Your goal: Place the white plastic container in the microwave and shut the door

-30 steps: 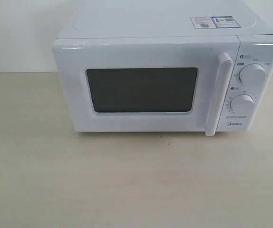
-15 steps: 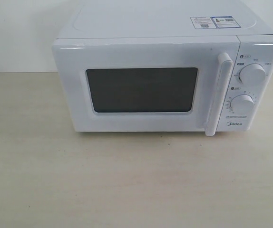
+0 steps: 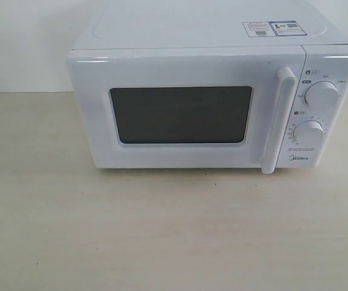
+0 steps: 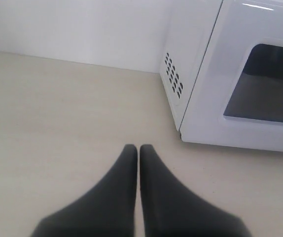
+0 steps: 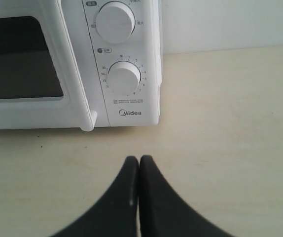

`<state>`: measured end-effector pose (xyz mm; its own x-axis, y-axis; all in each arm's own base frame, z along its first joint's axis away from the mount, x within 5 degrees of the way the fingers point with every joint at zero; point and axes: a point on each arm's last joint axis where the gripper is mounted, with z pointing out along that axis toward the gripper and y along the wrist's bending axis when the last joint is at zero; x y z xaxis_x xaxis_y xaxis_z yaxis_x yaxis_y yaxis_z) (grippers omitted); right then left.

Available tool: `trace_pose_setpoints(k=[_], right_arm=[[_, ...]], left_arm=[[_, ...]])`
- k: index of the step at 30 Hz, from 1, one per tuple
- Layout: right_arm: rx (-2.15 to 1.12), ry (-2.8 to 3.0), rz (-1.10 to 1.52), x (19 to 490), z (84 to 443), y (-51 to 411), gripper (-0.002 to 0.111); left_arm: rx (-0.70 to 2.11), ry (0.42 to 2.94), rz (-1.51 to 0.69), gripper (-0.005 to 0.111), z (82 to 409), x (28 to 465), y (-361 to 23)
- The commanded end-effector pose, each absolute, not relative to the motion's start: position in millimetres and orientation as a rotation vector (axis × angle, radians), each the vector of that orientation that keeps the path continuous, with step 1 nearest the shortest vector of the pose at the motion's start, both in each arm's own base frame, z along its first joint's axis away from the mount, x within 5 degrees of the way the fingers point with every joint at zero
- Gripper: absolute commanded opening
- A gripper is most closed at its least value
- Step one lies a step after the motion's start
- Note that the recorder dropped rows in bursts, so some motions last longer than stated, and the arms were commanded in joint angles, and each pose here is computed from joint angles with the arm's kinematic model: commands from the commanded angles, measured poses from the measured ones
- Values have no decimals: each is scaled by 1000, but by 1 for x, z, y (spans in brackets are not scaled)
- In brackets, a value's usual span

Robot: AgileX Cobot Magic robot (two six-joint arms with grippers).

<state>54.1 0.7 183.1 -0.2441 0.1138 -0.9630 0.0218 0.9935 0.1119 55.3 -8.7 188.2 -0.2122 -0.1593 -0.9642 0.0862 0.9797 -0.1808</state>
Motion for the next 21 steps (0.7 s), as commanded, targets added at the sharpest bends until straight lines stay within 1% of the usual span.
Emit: trace_pose_setpoints(k=[1, 21], right_arm=[[100, 1806, 80, 54, 184, 0, 0], [100, 1804, 80, 54, 184, 0, 0]], left_arm=[[-47, 1771, -228, 4, 188, 55, -9], [-69, 1739, -208, 4, 190, 55, -7]])
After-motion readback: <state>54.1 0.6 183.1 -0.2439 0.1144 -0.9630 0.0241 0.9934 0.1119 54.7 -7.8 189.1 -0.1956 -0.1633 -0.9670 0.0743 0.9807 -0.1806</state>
